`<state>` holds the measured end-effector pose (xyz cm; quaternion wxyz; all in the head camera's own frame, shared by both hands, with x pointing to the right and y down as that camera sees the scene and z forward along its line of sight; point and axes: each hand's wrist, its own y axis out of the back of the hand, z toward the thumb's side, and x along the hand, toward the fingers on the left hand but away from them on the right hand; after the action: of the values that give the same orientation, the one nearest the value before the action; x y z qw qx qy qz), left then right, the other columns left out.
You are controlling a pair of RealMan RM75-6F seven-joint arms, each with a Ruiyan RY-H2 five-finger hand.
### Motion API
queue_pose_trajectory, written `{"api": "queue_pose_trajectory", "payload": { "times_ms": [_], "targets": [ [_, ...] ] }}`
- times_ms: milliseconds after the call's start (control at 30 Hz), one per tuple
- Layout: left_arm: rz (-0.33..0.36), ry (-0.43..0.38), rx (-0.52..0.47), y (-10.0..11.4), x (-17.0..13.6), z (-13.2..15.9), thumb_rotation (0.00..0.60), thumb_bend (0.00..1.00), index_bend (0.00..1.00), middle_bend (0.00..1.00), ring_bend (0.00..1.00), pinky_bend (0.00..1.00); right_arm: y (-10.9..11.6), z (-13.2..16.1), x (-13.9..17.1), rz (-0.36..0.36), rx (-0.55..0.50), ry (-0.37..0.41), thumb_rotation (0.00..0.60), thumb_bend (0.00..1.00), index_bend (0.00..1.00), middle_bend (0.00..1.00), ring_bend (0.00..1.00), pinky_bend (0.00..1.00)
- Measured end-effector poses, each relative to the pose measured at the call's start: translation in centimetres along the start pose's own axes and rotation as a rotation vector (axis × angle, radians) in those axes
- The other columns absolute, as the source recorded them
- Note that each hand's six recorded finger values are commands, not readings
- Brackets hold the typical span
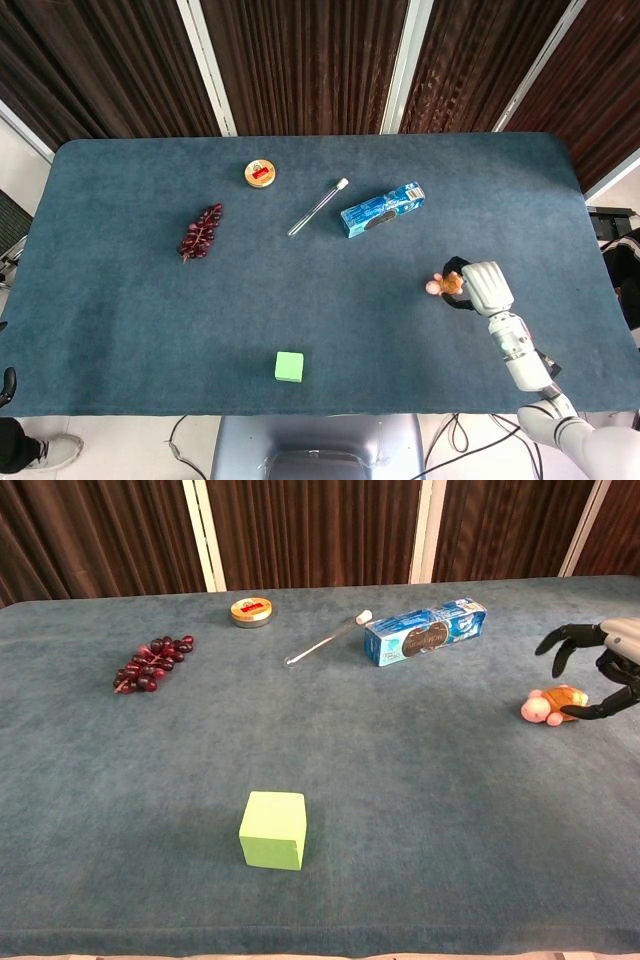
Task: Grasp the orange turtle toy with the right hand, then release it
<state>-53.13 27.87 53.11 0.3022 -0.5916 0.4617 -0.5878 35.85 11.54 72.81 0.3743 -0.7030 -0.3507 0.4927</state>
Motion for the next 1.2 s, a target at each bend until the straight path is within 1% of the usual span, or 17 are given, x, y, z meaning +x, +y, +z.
{"api": "queue_pose_trajectory", "payload": {
  "times_ms": [33,67,133,200,233,267,300,333,367,400,467,567,667,733,800,1000,1200],
  "targets": [
    [-0.001,0.0,0.0,0.0,0.0,0.0,0.6,0.52,0.14,0.0,0.05,0.32,0.2,0.0,0.1,-0.005,0.001,0.002,0.6,0.21,0.0,0.2,0.59,0.82],
    [-0.001,0.0,0.0,0.0,0.0,0.0,0.6,0.52,0.14,0.0,0.06,0.32,0.3,-0.1,0.2,-0.007,0.001,0.003,0.6,0.18,0.0,0.18,0.53,0.8],
    [-0.001,0.0,0.0,0.0,0.0,0.0,0.6,0.52,0.14,0.0,0.07,0.32,0.7,-0.2,0.6,-0.009,-0.005,0.007,0.6,0.1,0.0,0.13,0.42,0.72],
    [-0.001,0.0,0.001,0.0,0.0,0.0,0.6,0.52,0.14,0.0,0.07,0.32,1.0,-0.2,0.9,-0.008,-0.014,0.011,0.6,0.07,0.0,0.08,0.3,0.63],
    [-0.001,-0.001,0.001,0.0,0.0,0.0,0.6,0.53,0.14,0.0,0.07,0.32,1.1,-0.2,1.1,-0.006,-0.019,0.013,0.6,0.06,0.0,0.05,0.23,0.56],
    [-0.001,-0.001,0.001,0.0,0.0,0.0,0.6,0.53,0.14,0.0,0.07,0.32,1.3,-0.1,1.3,-0.005,-0.024,0.016,0.6,0.06,0.0,0.02,0.15,0.46],
    [0.0,-0.001,0.001,0.0,0.0,0.0,0.6,0.53,0.14,0.0,0.07,0.32,1.5,0.0,1.6,-0.006,-0.033,0.022,0.6,0.06,0.0,0.01,0.11,0.4],
    [0.001,0.0,0.001,0.0,-0.1,0.0,0.6,0.53,0.14,0.0,0.07,0.32,1.8,0.1,1.8,-0.01,-0.04,0.028,0.6,0.06,0.0,0.0,0.05,0.3],
    [0.002,0.0,0.001,0.0,-0.1,0.0,0.6,0.53,0.14,0.0,0.07,0.32,2.1,0.3,2.2,-0.016,-0.048,0.037,0.6,0.06,0.0,0.0,0.02,0.22],
    [0.002,0.0,0.001,0.0,-0.1,0.0,0.6,0.53,0.14,0.01,0.07,0.32,2.6,0.7,2.6,-0.031,-0.058,0.051,0.6,0.06,0.0,0.0,0.0,0.15],
    [0.003,-0.001,0.0,0.1,-0.1,0.1,0.6,0.52,0.14,0.0,0.07,0.32,3.7,1.0,3.5,-0.065,-0.062,0.073,0.6,0.06,0.0,0.0,0.0,0.09],
    [0.002,-0.003,-0.001,0.0,-0.1,0.0,0.6,0.53,0.14,0.0,0.07,0.32,6.0,1.4,5.6,-0.15,-0.038,0.096,0.6,0.06,0.0,0.0,0.0,0.08],
    [0.005,-0.008,-0.003,0.0,-0.2,0.0,0.6,0.53,0.14,0.0,0.07,0.32,8.4,1.0,8.4,-0.243,0.017,0.076,0.6,0.06,0.0,0.0,0.0,0.06],
    [0.004,-0.011,-0.002,0.0,-0.2,0.1,0.6,0.52,0.14,0.0,0.07,0.32,9.5,0.1,10.7,-0.279,0.049,0.027,0.6,0.06,0.0,0.0,0.0,0.05],
    [0.003,-0.013,-0.002,0.0,-0.1,0.1,0.6,0.52,0.14,0.0,0.07,0.32,10.0,-1.3,12.7,-0.285,0.071,-0.041,0.6,0.06,0.0,0.0,0.0,0.05],
    [-0.003,-0.008,-0.005,0.0,0.1,0.0,0.6,0.52,0.14,0.0,0.07,0.32,10.0,-4.4,16.1,-0.257,0.069,-0.21,0.6,0.06,0.0,0.0,0.0,0.04],
    [-0.003,-0.018,-0.002,-0.1,0.2,0.2,0.6,0.52,0.14,0.0,0.07,0.32,9.6,-5.4,17.0,-0.265,0.045,-0.276,0.6,0.06,0.0,0.0,0.0,0.02]
  ]
}}
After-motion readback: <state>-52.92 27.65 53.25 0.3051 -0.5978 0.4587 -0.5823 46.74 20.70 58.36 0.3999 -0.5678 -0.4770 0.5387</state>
